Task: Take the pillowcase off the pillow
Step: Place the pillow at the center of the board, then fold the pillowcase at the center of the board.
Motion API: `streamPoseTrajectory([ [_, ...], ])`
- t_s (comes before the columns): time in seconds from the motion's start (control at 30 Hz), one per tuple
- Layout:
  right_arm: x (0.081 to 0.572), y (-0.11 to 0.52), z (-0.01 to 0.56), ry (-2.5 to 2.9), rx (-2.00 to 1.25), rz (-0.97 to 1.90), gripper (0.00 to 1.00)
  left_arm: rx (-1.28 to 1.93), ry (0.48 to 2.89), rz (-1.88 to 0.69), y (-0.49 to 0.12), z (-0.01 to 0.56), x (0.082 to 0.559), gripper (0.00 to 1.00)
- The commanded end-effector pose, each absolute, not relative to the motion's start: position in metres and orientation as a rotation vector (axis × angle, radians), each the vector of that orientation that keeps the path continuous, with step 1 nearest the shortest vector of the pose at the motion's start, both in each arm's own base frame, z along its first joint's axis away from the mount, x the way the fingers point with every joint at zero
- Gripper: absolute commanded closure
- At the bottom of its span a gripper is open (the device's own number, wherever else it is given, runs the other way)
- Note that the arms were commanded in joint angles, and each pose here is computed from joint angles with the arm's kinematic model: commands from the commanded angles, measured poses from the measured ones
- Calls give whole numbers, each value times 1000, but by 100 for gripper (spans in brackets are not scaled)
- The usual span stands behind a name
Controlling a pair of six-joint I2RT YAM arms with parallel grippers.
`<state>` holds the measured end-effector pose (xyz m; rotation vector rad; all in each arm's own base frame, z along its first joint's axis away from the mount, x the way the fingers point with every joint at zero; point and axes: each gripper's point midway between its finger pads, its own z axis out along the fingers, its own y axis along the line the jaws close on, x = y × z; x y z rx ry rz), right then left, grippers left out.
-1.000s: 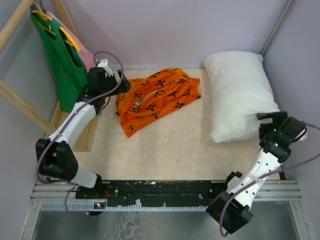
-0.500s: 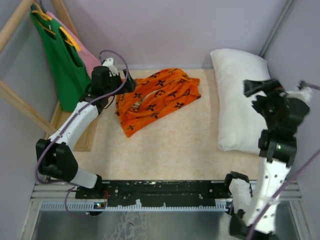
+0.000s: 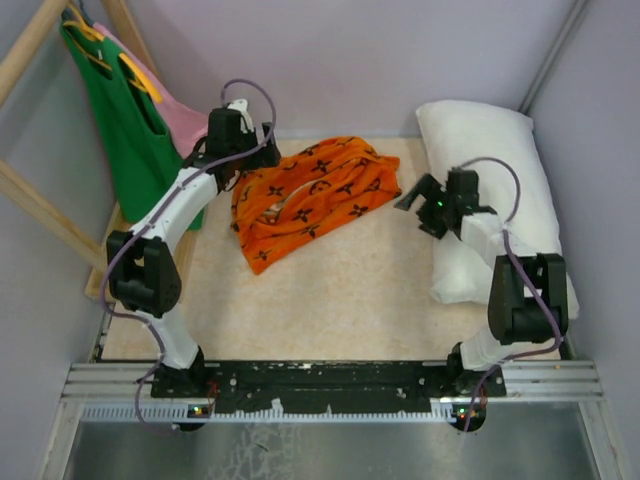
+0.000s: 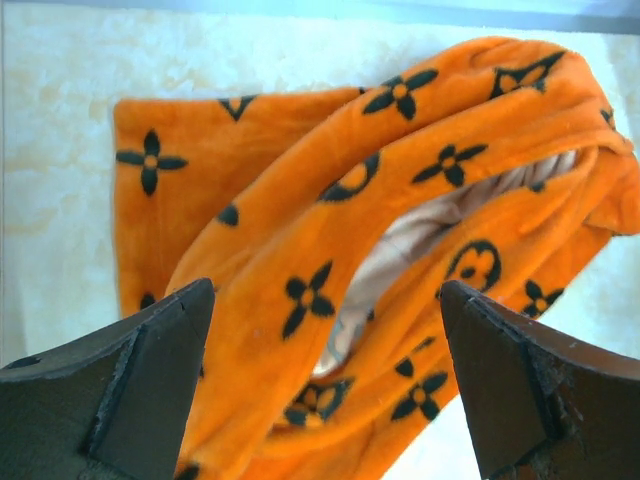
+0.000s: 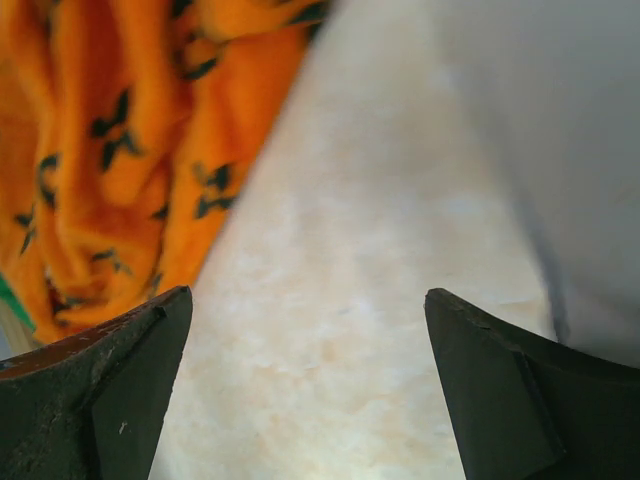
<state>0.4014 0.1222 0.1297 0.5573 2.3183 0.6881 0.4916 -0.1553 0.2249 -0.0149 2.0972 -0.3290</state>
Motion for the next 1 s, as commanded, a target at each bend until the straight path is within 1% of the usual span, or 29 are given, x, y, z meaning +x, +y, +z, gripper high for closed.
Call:
streamPoseTrajectory([
  [0.0, 403, 29, 100, 2180, 806, 642, 1, 113, 2082, -268, -170, 220, 532, 0],
  [0.07, 395, 5, 89, 2182, 846, 540, 1, 174, 2056, -243, -184, 220, 553, 0],
  [0.1, 394, 0, 93, 2165, 838, 490, 1, 211, 2041, -240, -193, 219, 561, 0],
  [0.17, 399, 13, 119, 2104, 754, 440, 1, 289, 2030, -246, -214, 208, 573, 0],
  [0.23, 408, 50, 150, 2058, 628, 431, 1, 355, 2023, -278, -236, 196, 582, 0],
  [0.27, 411, 78, 160, 2057, 563, 466, 1, 387, 2021, -307, -247, 189, 586, 0],
  [0.33, 420, 130, 165, 2066, 482, 570, 1, 432, 2034, -364, -263, 170, 593, 0],
  [0.4, 429, 175, 151, 2124, 434, 669, 1, 437, 2062, -387, -270, 150, 600, 0],
  [0.47, 439, 208, 122, 2202, 406, 716, 1, 438, 2090, -386, -272, 131, 604, 0],
  [0.6, 447, 243, 85, 2251, 399, 756, 1, 447, 2137, -359, -267, 102, 601, 0],
  [0.67, 450, 253, 75, 2265, 396, 775, 1, 456, 2156, -346, -263, 90, 597, 2],
  [0.73, 456, 262, 67, 2275, 389, 800, 2, 461, 2180, -334, -258, 77, 593, 7],
  [0.8, 463, 271, 62, 2278, 391, 829, 5, 450, 2222, -321, -251, 62, 585, 17],
  [0.87, 471, 278, 54, 2283, 399, 851, 11, 423, 2246, -319, -241, 56, 578, 26],
  [0.93, 480, 287, 50, 2284, 408, 884, 16, 341, 2272, -317, -229, 53, 568, 39],
  [0.97, 482, 291, 44, 2295, 409, 903, 20, 287, 2284, -312, -219, 51, 563, 51],
])
